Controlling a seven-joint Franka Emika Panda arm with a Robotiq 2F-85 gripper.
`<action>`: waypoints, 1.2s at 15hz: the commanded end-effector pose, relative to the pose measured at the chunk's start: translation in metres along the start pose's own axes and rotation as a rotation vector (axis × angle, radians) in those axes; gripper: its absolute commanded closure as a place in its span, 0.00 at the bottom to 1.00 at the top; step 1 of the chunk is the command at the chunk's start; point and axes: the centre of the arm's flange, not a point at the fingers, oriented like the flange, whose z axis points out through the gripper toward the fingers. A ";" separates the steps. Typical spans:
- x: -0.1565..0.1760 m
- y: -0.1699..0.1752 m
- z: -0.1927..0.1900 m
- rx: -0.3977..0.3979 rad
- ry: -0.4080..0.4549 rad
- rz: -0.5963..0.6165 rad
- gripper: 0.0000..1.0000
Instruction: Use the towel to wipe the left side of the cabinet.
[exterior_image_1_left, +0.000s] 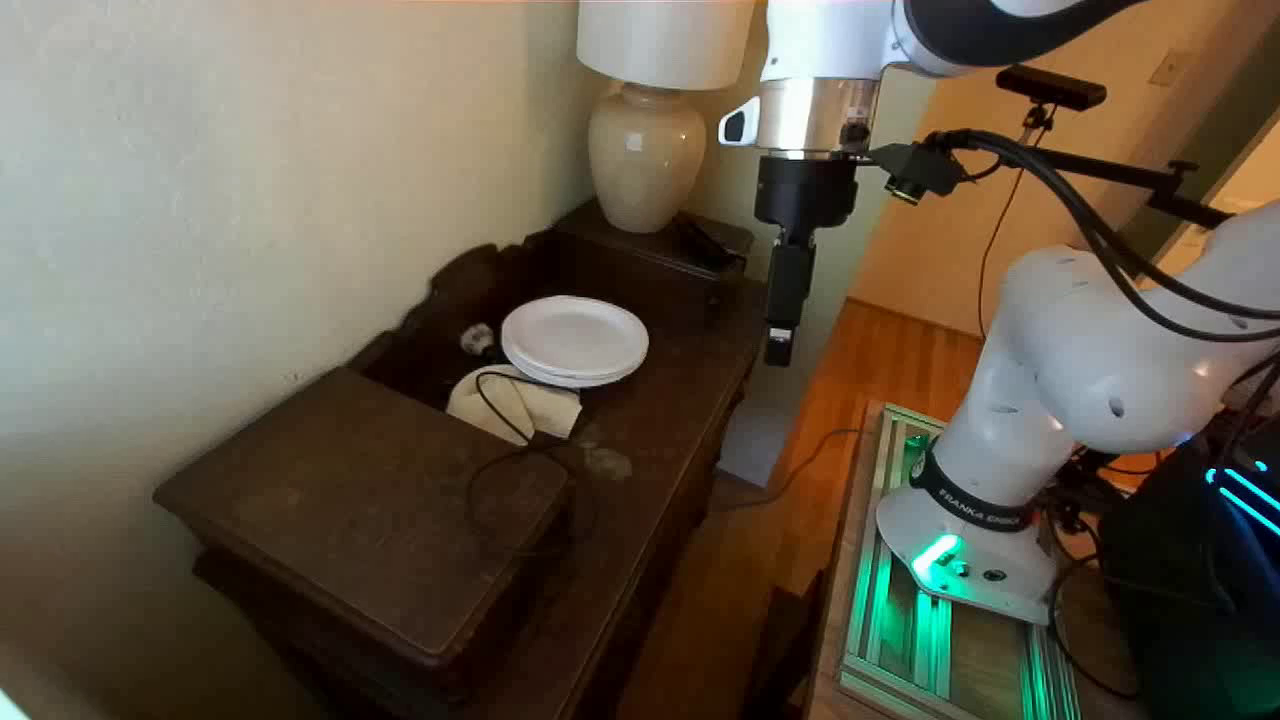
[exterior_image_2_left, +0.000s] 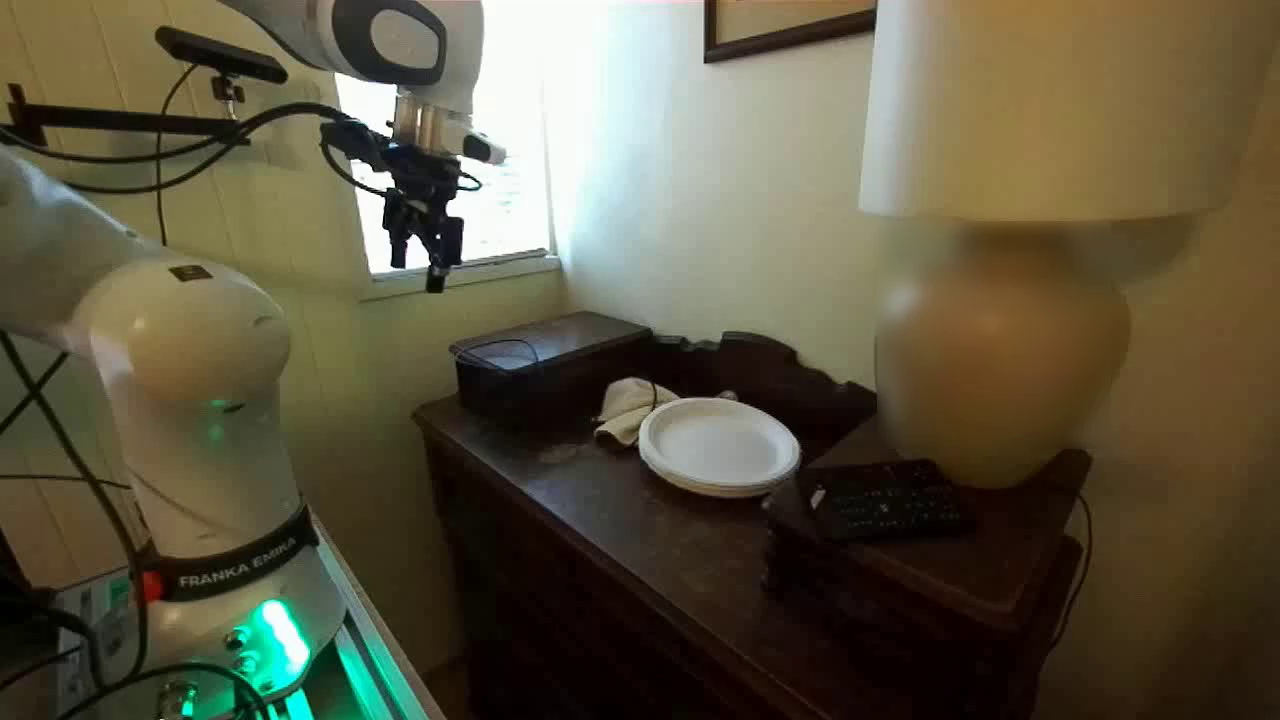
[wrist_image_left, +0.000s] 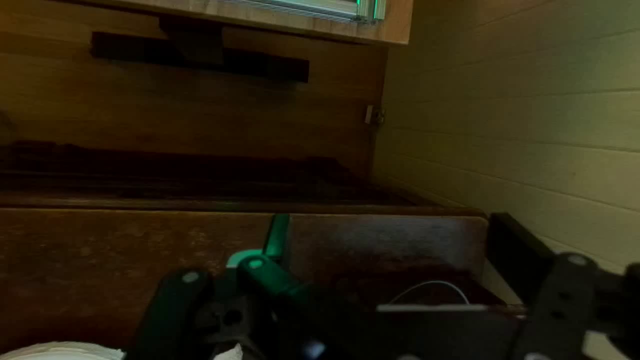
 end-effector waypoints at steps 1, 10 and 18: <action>0.000 0.000 0.000 0.000 0.000 0.000 0.00; 0.030 0.019 0.009 -0.017 0.065 0.094 0.00; 0.146 0.075 0.060 -0.044 0.187 0.222 0.00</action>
